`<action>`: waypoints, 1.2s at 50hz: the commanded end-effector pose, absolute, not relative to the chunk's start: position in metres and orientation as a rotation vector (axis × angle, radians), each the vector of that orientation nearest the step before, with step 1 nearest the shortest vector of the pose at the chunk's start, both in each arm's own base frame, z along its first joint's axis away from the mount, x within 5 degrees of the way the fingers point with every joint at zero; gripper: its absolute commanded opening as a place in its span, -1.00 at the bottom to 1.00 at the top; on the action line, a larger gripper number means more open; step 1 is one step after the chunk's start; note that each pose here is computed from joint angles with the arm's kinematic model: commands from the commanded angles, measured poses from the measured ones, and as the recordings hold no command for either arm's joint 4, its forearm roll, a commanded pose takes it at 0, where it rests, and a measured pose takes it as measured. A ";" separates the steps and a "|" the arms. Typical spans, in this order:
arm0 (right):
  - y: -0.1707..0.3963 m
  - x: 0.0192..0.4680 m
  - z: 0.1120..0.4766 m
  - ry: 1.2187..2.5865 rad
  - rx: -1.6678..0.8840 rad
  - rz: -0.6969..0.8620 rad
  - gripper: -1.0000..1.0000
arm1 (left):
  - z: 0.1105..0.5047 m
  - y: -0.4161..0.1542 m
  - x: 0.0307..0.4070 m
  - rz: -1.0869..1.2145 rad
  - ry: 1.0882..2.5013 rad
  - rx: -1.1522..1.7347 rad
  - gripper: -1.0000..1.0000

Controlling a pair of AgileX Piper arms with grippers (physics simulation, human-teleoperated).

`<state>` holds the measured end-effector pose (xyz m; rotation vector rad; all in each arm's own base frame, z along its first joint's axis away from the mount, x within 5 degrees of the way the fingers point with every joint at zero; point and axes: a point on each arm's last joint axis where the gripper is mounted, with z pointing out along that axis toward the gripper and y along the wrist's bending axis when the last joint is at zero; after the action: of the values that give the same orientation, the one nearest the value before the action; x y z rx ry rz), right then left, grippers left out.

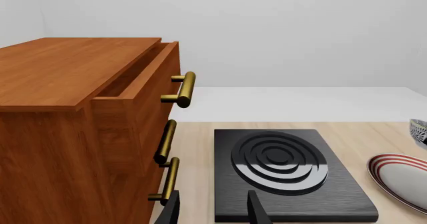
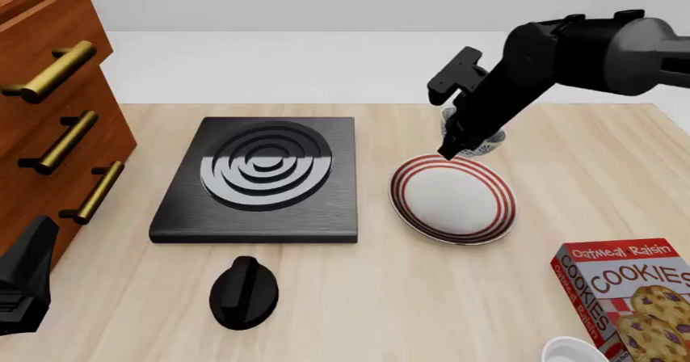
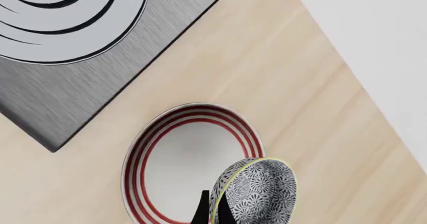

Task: Pick the akita bowl on the ramekin and place it on the plate.

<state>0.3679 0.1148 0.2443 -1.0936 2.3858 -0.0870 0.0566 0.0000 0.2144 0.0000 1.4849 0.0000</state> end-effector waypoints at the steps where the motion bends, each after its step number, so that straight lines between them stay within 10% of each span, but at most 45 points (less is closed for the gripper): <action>1: 0.114 0.372 0.236 2.392 -1.092 -0.090 -1.00 | 0.214 0.000 0.057 0.000 1.485 0.000 1.00; 60: 0.135 0.371 0.157 2.459 -1.097 -0.043 -1.00 | 0.214 0.000 0.057 0.000 1.485 0.000 1.00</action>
<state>0.3722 0.1329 0.1656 -1.1045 2.4557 -0.0465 0.0566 0.0000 0.2144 0.0000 1.4849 0.0000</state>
